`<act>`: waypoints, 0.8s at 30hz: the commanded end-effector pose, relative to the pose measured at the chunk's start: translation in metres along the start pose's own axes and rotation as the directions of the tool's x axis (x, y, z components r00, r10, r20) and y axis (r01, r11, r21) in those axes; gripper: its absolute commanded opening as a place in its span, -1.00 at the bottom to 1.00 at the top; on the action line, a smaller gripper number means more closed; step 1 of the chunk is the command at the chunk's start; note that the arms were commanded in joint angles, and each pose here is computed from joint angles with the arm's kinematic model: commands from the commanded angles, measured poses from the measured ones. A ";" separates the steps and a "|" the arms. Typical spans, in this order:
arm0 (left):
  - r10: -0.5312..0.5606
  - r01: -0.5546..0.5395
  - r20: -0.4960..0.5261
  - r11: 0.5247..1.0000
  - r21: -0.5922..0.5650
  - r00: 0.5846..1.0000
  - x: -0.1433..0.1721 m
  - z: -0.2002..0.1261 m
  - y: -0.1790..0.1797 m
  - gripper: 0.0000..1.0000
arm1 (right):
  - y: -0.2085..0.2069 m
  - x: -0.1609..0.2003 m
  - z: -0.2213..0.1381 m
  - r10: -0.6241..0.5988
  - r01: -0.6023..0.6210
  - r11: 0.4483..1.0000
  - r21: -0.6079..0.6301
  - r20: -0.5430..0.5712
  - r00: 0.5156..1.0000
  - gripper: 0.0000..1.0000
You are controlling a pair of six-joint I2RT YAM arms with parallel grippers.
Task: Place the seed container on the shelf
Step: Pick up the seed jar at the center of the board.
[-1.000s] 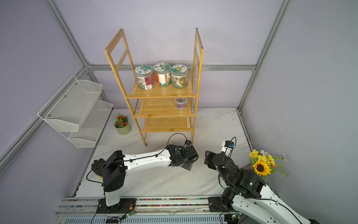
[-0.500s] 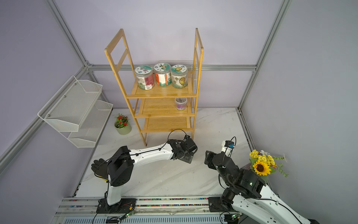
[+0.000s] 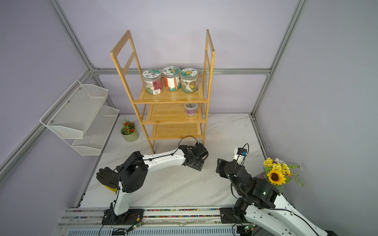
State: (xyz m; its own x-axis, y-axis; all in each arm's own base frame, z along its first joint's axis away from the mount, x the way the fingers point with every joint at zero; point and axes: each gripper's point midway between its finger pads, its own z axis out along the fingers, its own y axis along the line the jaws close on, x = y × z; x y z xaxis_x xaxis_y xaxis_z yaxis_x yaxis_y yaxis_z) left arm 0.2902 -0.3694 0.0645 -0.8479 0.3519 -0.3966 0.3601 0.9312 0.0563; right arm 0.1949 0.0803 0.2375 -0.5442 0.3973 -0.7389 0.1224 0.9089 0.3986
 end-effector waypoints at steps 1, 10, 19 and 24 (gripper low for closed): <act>0.011 -0.013 0.054 0.999 0.043 0.998 -0.021 -0.014 -0.010 0.70 | -0.002 -0.007 -0.003 -0.011 0.011 1.000 0.014 0.020 1.000 0.61; 0.029 -0.032 0.046 0.998 0.060 0.999 -0.024 -0.011 -0.014 0.61 | -0.002 -0.007 -0.003 -0.015 0.015 1.000 0.016 0.022 1.000 0.62; 0.033 -0.035 0.046 0.998 0.045 0.998 -0.026 -0.014 -0.006 0.52 | -0.002 -0.007 -0.002 -0.021 0.020 1.000 0.019 0.022 1.000 0.62; 0.044 -0.047 0.048 0.998 0.048 0.998 -0.028 -0.016 -0.006 0.44 | -0.002 -0.008 -0.002 -0.025 0.024 0.999 0.022 0.026 0.999 0.62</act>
State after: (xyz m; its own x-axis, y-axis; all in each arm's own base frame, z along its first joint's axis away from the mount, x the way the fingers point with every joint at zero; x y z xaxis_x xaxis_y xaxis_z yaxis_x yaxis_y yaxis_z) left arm 0.2971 -0.3773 0.0707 -0.8312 0.3873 -0.3988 0.4034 0.9138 0.0468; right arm 0.1957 0.0797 0.2371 -0.5435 0.3851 -0.7458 0.1212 0.9152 0.3843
